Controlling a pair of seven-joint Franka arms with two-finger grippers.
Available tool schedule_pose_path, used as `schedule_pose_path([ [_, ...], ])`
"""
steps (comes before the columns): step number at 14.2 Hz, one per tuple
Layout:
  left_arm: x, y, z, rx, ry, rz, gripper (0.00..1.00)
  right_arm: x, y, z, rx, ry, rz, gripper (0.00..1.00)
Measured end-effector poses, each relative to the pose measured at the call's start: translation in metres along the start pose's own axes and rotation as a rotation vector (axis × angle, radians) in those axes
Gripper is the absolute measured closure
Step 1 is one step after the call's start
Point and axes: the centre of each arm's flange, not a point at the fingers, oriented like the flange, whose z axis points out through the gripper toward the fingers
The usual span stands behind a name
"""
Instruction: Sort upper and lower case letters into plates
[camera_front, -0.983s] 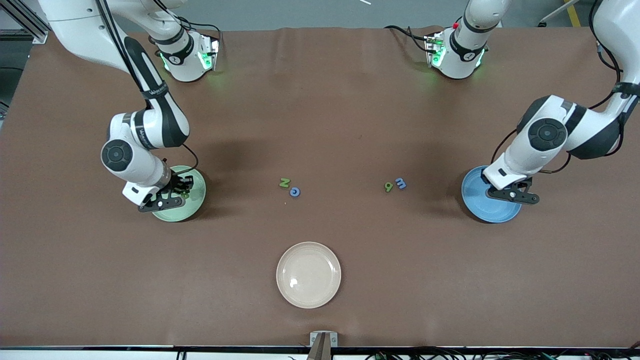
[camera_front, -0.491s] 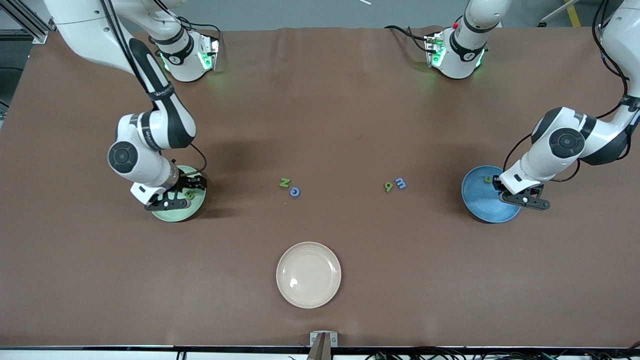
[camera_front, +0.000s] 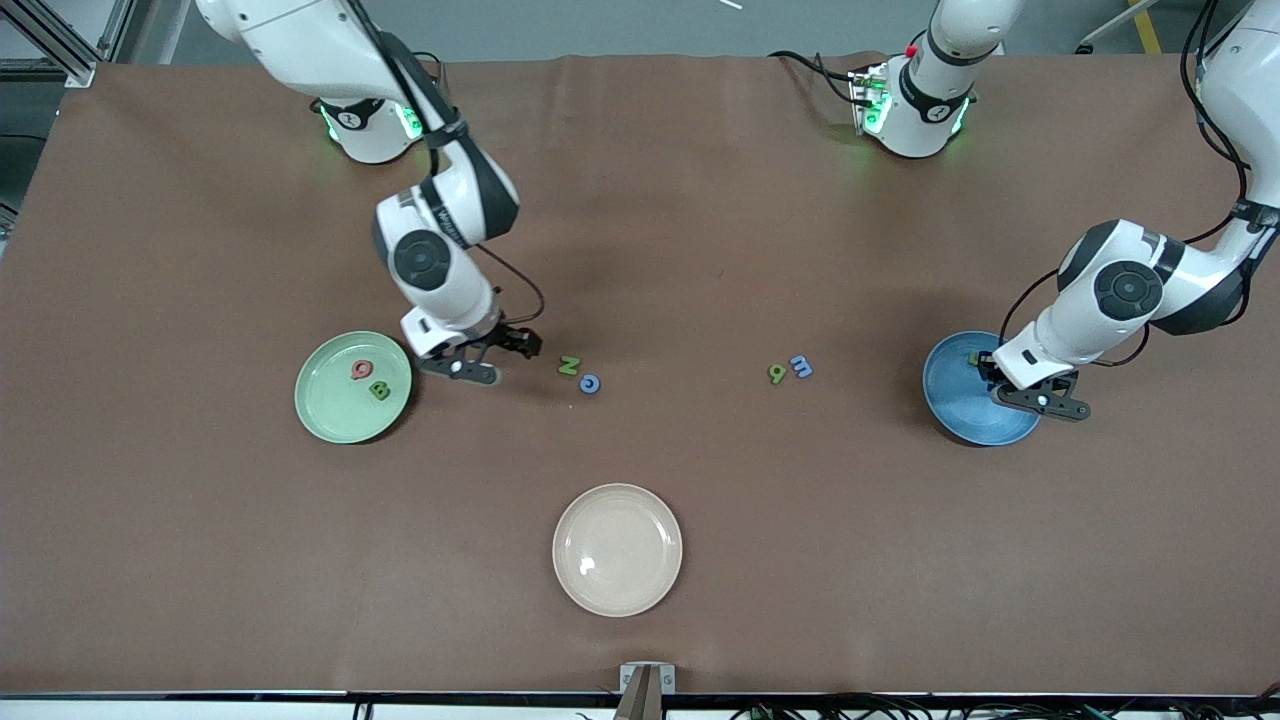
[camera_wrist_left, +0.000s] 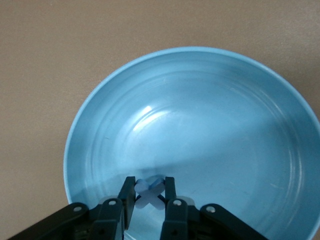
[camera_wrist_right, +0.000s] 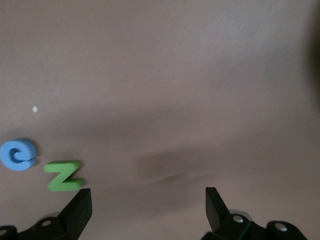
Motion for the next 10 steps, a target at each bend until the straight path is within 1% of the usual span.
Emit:
schedule_pose_path([
  [2, 0.0, 0.0, 0.0, 0.001, 0.001, 0.002, 0.48, -0.019, -0.018, 0.022, 0.009, 0.014, 0.048, 0.0],
  [5, 0.008, 0.012, -0.013, -0.001, 0.019, 0.015, 0.19, -0.034, -0.044, 0.039, 0.017, 0.022, 0.099, 0.0],
  [7, 0.019, 0.038, -0.037, -0.036, 0.0, -0.042, 0.01, -0.039, -0.065, 0.038, 0.033, 0.03, 0.115, 0.0],
  [10, 0.043, 0.081, -0.09, -0.097, -0.034, -0.231, 0.0, -0.044, -0.083, 0.046, 0.038, 0.032, 0.114, 0.0],
])
